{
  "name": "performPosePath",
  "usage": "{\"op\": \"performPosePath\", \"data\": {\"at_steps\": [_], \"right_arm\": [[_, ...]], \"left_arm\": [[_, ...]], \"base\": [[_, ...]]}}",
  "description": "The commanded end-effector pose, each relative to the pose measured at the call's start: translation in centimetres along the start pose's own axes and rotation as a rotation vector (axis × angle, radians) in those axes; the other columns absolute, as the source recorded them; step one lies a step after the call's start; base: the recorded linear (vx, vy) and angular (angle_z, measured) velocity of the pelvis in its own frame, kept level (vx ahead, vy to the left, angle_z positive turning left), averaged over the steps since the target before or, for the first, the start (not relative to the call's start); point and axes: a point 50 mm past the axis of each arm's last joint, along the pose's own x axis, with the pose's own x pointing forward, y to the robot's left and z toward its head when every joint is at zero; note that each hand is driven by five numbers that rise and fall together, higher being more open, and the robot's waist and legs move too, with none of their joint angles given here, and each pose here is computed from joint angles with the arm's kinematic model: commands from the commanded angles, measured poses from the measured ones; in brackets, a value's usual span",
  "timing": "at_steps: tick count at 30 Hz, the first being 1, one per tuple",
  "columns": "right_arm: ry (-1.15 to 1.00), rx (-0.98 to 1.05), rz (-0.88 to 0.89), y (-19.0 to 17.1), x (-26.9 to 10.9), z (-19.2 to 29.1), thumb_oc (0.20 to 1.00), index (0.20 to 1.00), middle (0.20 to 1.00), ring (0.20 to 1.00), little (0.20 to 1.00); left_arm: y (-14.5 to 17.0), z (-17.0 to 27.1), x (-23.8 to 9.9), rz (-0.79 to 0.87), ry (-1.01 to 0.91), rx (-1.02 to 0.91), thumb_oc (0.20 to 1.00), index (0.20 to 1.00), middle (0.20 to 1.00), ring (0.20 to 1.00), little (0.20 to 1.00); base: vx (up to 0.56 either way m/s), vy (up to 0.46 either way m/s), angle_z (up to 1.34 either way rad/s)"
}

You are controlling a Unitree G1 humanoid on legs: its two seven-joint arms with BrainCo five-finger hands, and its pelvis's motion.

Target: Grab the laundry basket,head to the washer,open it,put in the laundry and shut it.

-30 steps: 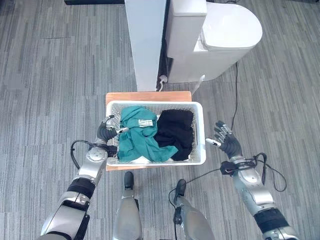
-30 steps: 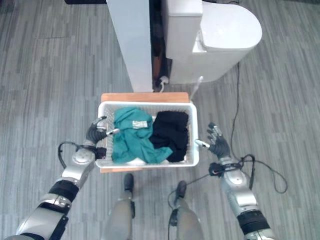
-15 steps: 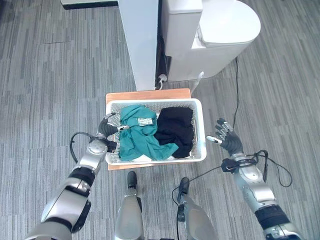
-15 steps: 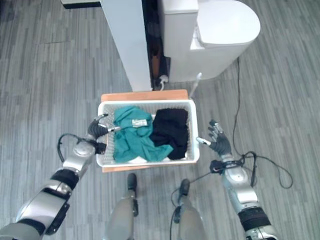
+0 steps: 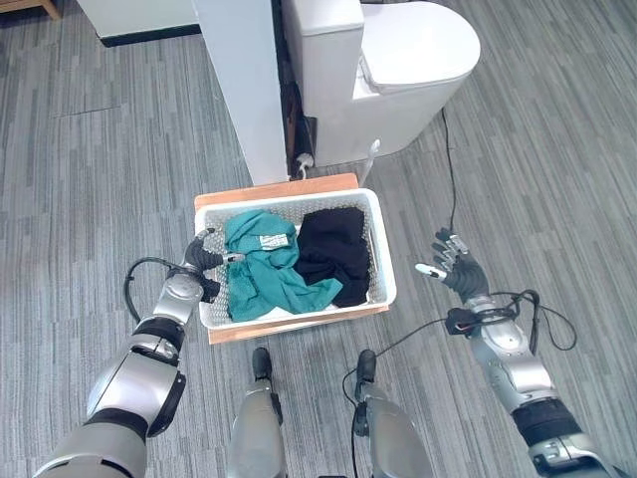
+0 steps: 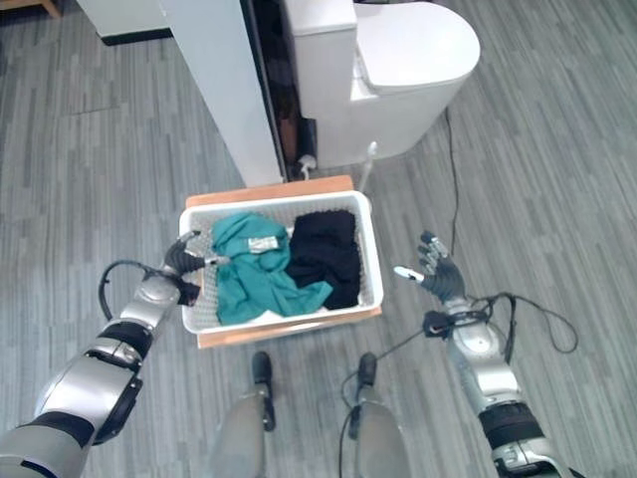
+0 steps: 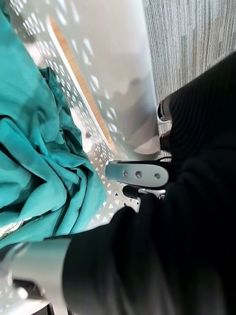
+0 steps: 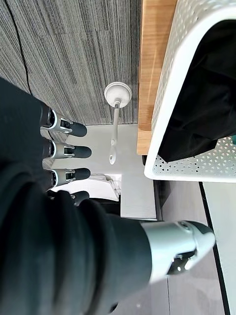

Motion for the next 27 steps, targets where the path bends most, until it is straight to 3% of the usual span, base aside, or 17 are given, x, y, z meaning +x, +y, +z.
{"op": "performPosePath", "data": {"at_steps": [1, 7, 13, 18, 27], "right_arm": [[-0.136, -0.020, -0.007, -1.2, -0.1, 2.9, 1.000, 1.000, 1.000, 1.000, 1.000], [-0.094, -0.042, -0.024, -1.8, -0.9, 1.8, 1.000, 1.000, 1.000, 1.000, 1.000], [-0.011, -0.061, -0.068, -3.1, -2.3, -0.2, 1.000, 1.000, 1.000, 1.000, 1.000], [0.071, -0.088, -0.112, -4.2, -3.6, -2.0, 1.000, 1.000, 1.000, 1.000, 1.000], [0.132, -0.095, -0.146, -4.8, -4.7, -3.3, 1.000, 1.000, 1.000, 1.000, 1.000]], "left_arm": [[-6.1, -11.2, -4.9, -0.232, 0.437, 0.030, 1.000, 1.000, 1.000, 1.000, 1.000], [-6.7, -12.1, -5.7, -0.197, 0.445, -0.094, 1.000, 1.000, 1.000, 1.000, 1.000], [-7.2, -10.7, -6.1, -0.184, 0.276, -0.263, 1.000, 1.000, 1.000, 1.000, 1.000], [-5.1, -8.3, -7.6, -0.210, 0.056, -0.353, 1.000, 1.000, 1.000, 1.000, 1.000], [-1.2, -6.0, -7.9, -0.101, -0.089, -0.336, 1.000, 1.000, 1.000, 1.000, 1.000]], "base": [[0.07, 0.030, -0.11], [0.08, 0.016, -0.03], [0.09, 0.008, 0.04], [0.06, 0.008, 0.06], [0.03, 0.000, 0.10]]}}
